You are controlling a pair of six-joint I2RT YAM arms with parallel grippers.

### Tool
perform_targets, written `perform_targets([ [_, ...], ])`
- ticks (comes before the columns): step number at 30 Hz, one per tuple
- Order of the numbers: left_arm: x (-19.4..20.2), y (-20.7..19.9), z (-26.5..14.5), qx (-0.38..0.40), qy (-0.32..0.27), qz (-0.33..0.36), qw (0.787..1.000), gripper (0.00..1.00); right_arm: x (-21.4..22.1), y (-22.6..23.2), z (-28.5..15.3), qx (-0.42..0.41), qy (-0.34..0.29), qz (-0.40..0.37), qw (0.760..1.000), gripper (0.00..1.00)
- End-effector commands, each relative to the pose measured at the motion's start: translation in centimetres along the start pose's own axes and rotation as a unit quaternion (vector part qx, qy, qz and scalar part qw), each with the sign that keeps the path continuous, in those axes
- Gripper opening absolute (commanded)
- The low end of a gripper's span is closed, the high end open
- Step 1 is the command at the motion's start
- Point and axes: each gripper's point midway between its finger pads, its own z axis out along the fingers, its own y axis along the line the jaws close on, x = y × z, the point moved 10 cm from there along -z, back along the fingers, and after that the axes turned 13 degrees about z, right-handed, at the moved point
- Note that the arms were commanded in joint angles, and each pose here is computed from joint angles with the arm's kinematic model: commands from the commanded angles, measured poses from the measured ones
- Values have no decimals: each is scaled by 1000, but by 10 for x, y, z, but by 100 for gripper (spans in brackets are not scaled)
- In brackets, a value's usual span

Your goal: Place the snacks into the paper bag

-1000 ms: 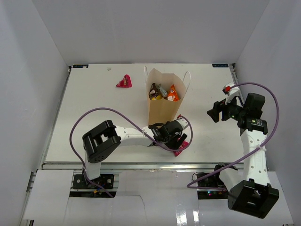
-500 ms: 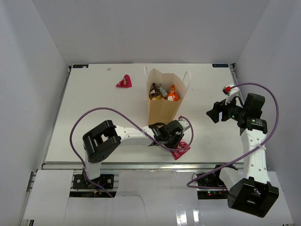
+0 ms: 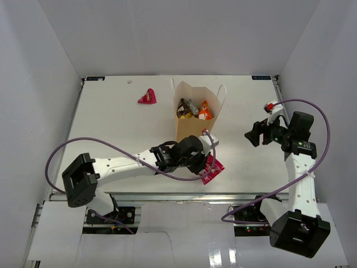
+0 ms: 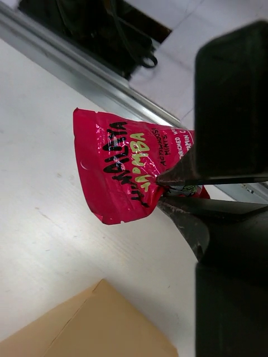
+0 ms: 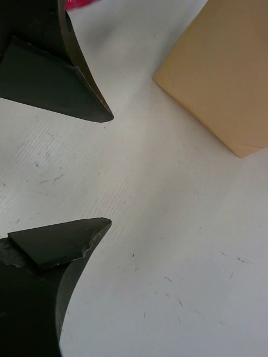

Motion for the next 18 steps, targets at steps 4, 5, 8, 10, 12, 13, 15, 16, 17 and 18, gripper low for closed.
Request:
perform_targets([
  [4,-85,15,-76,-22,-156,-1,988,9,-2,-2,0,-2,-13,-16,1000,75],
  [5,-95,22,-82,-34,-167,-8,985,9,0,-2,0,0,-12,-14,1000,75],
  [8,-134,56,-107,-77,-223,-44,971,9,1,-3,1,-2,-10,-13,1000,75],
  [10,-158,87,-125,-112,-261,-72,956,9,4,-3,1,-1,-7,-11,1000,75],
  [12,-168,108,-120,-136,-263,-82,952,8,4,-3,1,-1,-7,-11,1000,75],
  [13,-172,122,-121,-153,-264,-87,948,9,5,-3,1,-2,-7,-10,1000,75],
  [15,-186,135,-127,-169,-273,-92,943,9,5,-3,1,-2,-7,-12,1000,75],
  [16,-185,148,-115,-181,-256,-98,944,9,7,-3,1,0,-5,-12,1000,75],
  [17,-193,153,-119,-188,-262,-94,942,9,6,-3,0,1,-7,-14,1000,75],
  [18,-192,157,-114,-194,-249,-94,944,9,7,-3,1,1,-6,-14,1000,75],
])
